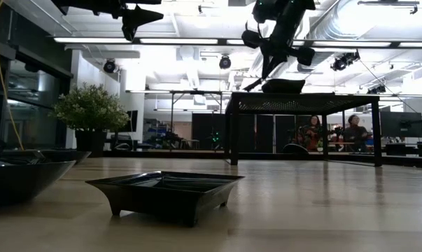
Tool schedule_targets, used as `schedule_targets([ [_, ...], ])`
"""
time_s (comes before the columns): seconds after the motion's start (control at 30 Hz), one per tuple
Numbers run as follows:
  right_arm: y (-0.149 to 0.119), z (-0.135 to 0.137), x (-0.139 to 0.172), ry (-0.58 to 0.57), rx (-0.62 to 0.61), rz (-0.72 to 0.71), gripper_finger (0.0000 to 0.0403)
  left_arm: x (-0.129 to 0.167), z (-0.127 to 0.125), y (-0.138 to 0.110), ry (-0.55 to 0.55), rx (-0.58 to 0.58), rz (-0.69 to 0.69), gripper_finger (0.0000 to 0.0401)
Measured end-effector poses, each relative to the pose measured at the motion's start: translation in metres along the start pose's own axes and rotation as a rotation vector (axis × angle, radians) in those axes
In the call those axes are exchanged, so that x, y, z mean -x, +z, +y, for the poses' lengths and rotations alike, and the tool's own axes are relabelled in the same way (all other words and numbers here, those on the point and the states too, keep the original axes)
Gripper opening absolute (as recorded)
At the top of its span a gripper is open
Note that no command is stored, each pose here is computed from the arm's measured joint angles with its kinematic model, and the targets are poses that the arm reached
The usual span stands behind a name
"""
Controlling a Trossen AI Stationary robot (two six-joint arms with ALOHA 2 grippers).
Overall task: Pick & Place Mini shaped plates
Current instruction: Stack the black square plate on top of the black square plates on the shelf
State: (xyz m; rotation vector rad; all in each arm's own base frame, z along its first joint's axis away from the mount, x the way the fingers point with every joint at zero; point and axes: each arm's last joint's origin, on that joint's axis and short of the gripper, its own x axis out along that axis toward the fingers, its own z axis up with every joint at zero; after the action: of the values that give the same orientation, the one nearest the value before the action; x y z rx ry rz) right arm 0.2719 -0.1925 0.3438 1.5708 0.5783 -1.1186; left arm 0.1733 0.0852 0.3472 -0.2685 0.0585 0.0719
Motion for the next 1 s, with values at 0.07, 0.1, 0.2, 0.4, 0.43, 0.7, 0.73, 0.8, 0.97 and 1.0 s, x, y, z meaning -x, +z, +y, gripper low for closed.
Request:
schedule_targets([
  [0.07,0.0009,0.0002,0.0001,0.004,-0.004,-0.002,0.0000,0.0000,0.0000,-0.0001,0.000,0.000,0.001,0.0175],
  [0.1,0.0010,0.0007,0.0001,0.010,-0.003,0.000,0.0000,0.0000,0.0000,0.0000,0.000,0.000,0.001,0.0175],
  [0.2,0.0010,0.0013,0.0001,0.017,-0.003,0.005,0.0000,0.0000,0.0000,-0.0001,0.000,0.005,0.001,0.0175],
  [0.4,0.0045,0.0006,-0.0003,0.016,-0.034,0.007,0.0000,0.0000,0.0000,0.0000,0.000,0.014,0.001,0.0175],
  [0.43,0.0056,0.0004,-0.0002,0.017,-0.039,0.005,0.0000,0.0000,0.0000,0.0000,0.001,0.016,0.000,0.0175],
  [0.7,0.0078,0.0008,-0.0003,0.024,-0.053,-0.003,0.0000,0.0001,-0.0001,0.0010,0.003,0.011,-0.010,0.0175],
  [0.73,0.0078,0.0008,-0.0004,0.024,-0.053,0.001,0.0000,0.0001,-0.0003,0.0015,0.002,0.009,-0.015,0.0175],
  [0.8,0.0075,0.0009,-0.0005,0.025,-0.053,0.005,0.0000,0.0001,-0.0004,0.0023,0.001,0.005,-0.023,0.0175],
  [0.97,0.0075,0.0009,-0.0005,0.026,-0.053,0.007,0.0000,0.0001,-0.0004,0.0028,0.002,0.003,-0.027,0.0175],
  [1.0,0.0075,0.0009,-0.0005,0.026,-0.053,0.007,0.0000,0.0001,-0.0004,0.0028,0.002,0.003,-0.027,0.0175],
])
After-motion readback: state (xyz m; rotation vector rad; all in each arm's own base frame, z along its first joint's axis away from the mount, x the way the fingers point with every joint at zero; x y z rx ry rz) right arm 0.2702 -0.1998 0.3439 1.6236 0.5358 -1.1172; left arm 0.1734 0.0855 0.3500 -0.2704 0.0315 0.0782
